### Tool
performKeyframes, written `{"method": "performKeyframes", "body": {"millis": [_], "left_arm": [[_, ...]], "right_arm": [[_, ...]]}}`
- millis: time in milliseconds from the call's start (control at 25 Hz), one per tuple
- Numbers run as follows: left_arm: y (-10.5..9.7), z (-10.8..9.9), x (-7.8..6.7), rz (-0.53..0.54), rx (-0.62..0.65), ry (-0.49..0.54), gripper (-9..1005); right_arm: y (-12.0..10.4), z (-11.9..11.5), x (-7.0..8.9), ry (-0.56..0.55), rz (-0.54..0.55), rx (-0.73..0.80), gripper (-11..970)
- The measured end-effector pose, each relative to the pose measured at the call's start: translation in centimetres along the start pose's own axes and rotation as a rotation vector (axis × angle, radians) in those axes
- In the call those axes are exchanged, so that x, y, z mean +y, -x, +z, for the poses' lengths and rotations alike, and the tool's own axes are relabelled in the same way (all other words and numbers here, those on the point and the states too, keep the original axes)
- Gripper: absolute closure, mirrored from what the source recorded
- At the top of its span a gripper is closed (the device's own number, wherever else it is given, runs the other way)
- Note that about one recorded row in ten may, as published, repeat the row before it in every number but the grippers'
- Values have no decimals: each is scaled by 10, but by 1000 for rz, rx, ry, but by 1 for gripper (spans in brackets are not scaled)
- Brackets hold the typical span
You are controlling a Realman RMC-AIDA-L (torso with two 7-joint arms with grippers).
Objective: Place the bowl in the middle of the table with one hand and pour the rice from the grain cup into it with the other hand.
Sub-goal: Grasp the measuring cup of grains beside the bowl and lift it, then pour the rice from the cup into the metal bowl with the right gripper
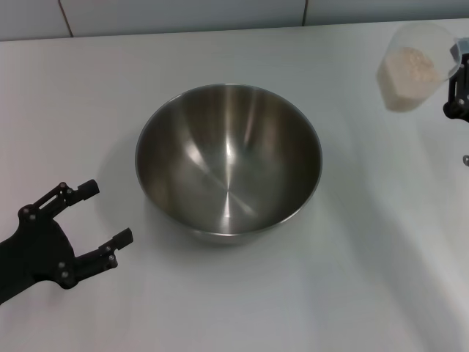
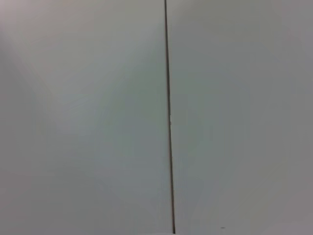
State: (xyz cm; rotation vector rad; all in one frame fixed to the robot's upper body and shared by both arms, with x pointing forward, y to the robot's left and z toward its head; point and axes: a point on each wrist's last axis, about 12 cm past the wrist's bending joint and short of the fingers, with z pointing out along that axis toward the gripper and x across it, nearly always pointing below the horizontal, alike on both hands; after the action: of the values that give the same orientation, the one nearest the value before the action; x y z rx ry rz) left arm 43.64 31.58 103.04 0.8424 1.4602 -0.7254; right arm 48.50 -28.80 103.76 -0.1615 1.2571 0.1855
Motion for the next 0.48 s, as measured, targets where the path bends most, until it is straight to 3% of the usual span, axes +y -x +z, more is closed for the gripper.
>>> {"method": "performKeyframes", "body": {"millis": [200, 400, 440, 480], "left_arm": [[-1, 0, -2, -1, -2, 1, 126], [0, 0, -2, -2, -5, -1, 126], [0, 0, -2, -2, -6, -2, 126], [0, 0, -2, -2, -7, -2, 126]], "right_arm": [[0, 5, 5, 30, 32, -4, 907], [0, 28, 22, 292, 123, 35, 908], [2, 40, 28, 401, 149, 56, 908], [2, 40, 28, 401, 149, 56, 908]]}}
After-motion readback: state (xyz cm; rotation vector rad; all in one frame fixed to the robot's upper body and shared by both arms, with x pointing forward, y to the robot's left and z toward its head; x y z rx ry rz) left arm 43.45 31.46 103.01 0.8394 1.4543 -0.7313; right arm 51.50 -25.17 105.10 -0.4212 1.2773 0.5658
